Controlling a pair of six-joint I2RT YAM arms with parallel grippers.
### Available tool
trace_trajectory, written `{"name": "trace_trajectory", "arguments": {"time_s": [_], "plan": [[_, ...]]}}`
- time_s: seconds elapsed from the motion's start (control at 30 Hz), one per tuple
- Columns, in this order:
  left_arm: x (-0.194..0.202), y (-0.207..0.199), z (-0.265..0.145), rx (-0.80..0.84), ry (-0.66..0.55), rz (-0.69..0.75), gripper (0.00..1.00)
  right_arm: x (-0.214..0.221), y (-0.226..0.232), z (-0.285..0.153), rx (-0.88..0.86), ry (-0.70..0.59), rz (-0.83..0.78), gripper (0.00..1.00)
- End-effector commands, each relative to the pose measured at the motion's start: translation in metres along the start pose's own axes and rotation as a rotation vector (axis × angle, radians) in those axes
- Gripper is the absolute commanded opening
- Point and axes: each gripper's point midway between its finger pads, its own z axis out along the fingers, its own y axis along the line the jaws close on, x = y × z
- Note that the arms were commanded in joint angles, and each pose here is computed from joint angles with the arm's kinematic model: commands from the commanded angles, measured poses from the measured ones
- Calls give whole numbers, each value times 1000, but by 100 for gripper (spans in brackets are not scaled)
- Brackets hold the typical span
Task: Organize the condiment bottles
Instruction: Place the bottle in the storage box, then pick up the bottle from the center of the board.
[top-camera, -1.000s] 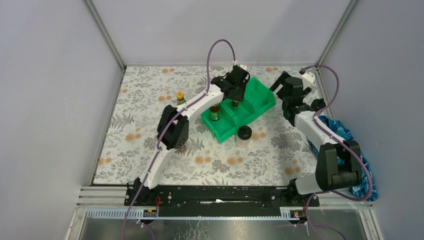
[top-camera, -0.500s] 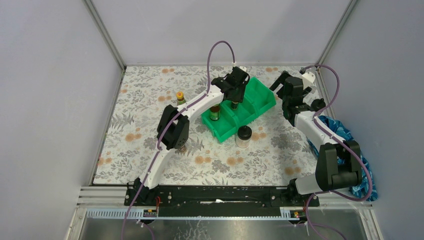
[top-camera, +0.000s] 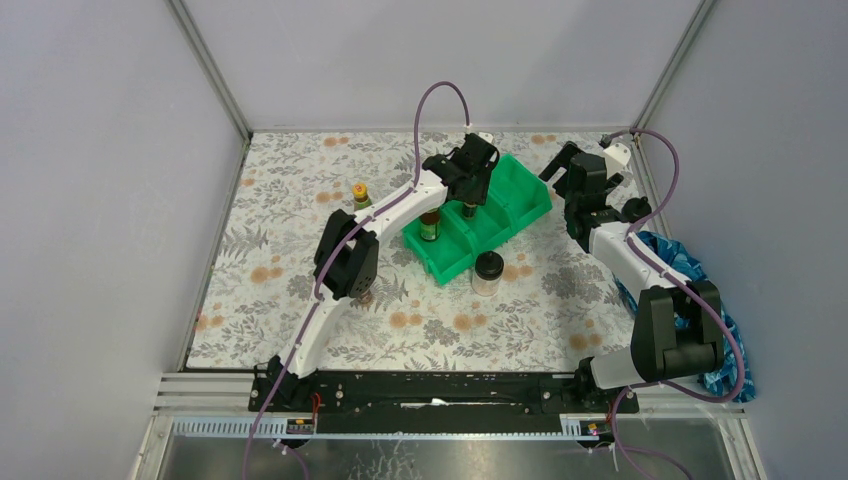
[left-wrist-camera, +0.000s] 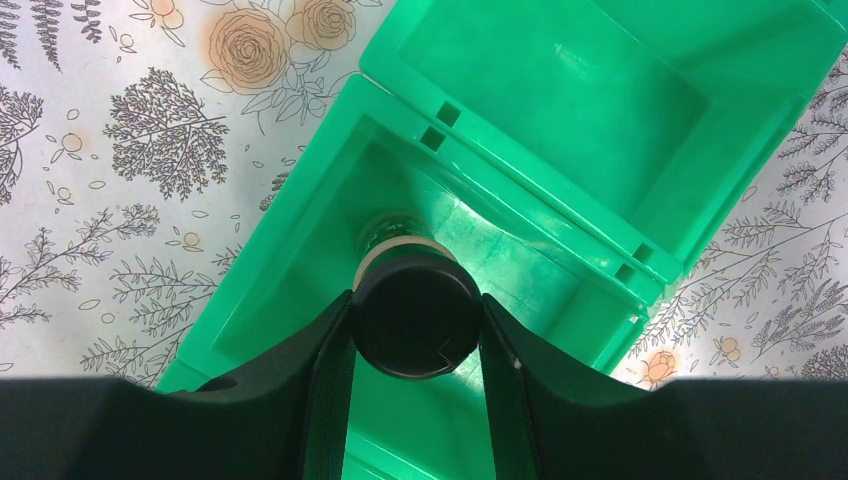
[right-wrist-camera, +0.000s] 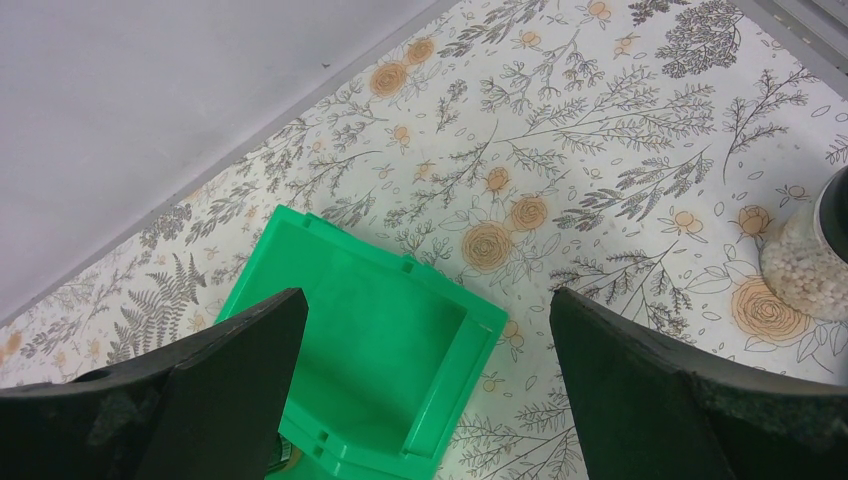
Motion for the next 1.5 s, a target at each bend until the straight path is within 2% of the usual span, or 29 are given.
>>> {"name": "trace_trajectory", "arguments": {"time_s": [0.0,0.23,0.5,0.77,0.83,1.0,1.13,1.23,1.3,1.47], "plan": [[-2,5,10,-16,-17,-16,49,-15,3,2,2,-50,26,100],[-2,7,10,-22,-20,-16,65,-14,3,2,0,-45,23,100],[-11,7,6,-29,-43,-13,66,-16,4,2,-1,-50,24,100],[-55,-10,-27,10,-172,44,66,-20,4,-2,-2,-55,26,100],[-72,-22,-47,35,-236,92,66,-21,7,-3,-13,-50,31,99],[-113,-59,-130,80,-457,214,66,-26,14,-12,-47,-38,27,99],[-118,-72,-209,81,-652,244,66,-34,25,-25,-108,-13,-23,98],[-104,-67,-262,67,-769,207,67,-45,34,-41,-160,-5,-50,97],[-83,-60,-285,48,-815,206,67,-52,42,-55,-211,-4,-61,96],[-39,-38,-342,24,-912,77,67,-68,63,-97,-355,-4,-102,94]]}}
